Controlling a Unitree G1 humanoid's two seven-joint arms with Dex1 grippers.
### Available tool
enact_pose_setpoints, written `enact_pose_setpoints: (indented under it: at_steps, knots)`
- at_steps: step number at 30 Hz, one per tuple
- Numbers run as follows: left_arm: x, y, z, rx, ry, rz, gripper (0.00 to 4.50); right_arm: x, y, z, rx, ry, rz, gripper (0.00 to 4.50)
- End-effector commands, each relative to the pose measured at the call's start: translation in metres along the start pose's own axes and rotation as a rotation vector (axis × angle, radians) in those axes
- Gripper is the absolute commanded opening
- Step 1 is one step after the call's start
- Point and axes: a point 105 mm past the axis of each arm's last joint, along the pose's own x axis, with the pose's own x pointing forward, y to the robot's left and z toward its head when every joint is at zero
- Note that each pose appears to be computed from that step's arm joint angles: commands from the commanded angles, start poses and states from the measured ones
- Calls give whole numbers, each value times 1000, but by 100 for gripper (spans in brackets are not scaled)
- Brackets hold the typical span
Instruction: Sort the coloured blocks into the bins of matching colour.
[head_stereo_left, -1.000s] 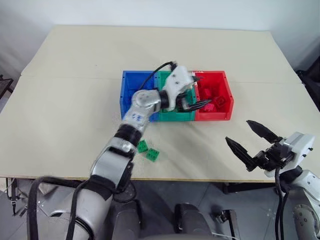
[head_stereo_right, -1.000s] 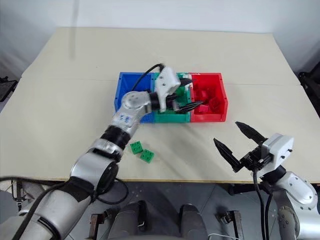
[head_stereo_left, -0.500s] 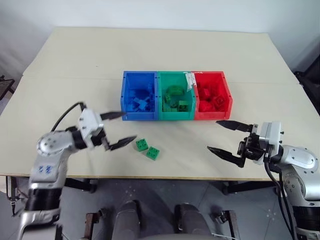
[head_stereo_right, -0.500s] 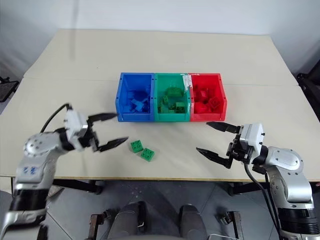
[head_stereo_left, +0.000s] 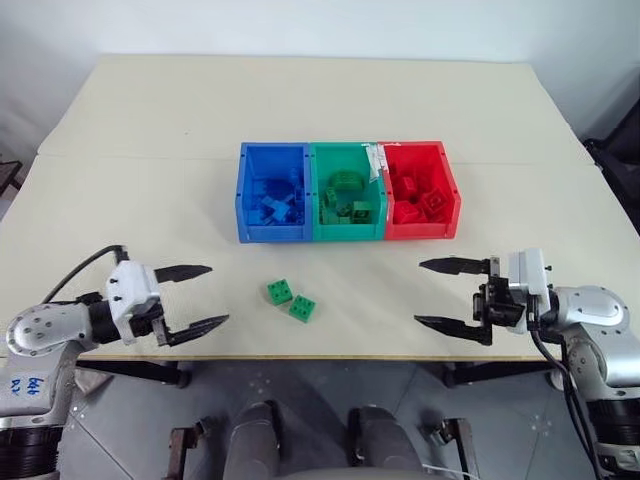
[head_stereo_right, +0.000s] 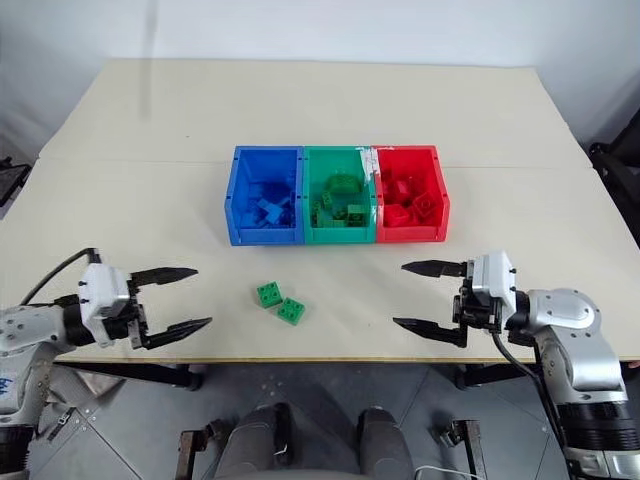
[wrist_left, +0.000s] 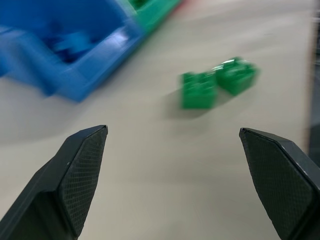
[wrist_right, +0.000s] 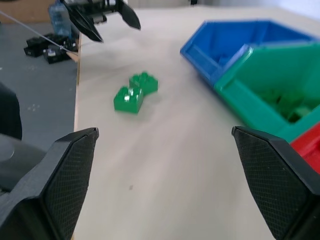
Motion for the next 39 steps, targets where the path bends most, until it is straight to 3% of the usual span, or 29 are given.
enact_pose_setpoints:
  at_steps: [1,9,16,20,27,32,36,39]
  knots:
    - [28,-13,21,106,-15,-140,449,-11,2,11,-34,17,-23,450]
    - [101,-26,31,263,46,-360,449,-36,19,8,5,92,-82,450]
    - [120,-28,14,308,162,-481,449,-49,31,6,17,126,-142,450]
    - [119,-23,13,316,189,-486,360,-49,36,7,22,126,-162,450]
    - [118,-19,6,310,214,-479,149,-44,37,6,23,113,-176,450]
    - [126,-15,33,256,35,-428,149,-40,33,8,12,94,-185,450]
    - [137,5,79,138,-205,-295,149,-39,26,17,12,30,-262,450]
    - [152,33,110,66,-322,-140,149,-42,16,30,-14,-62,-423,450]
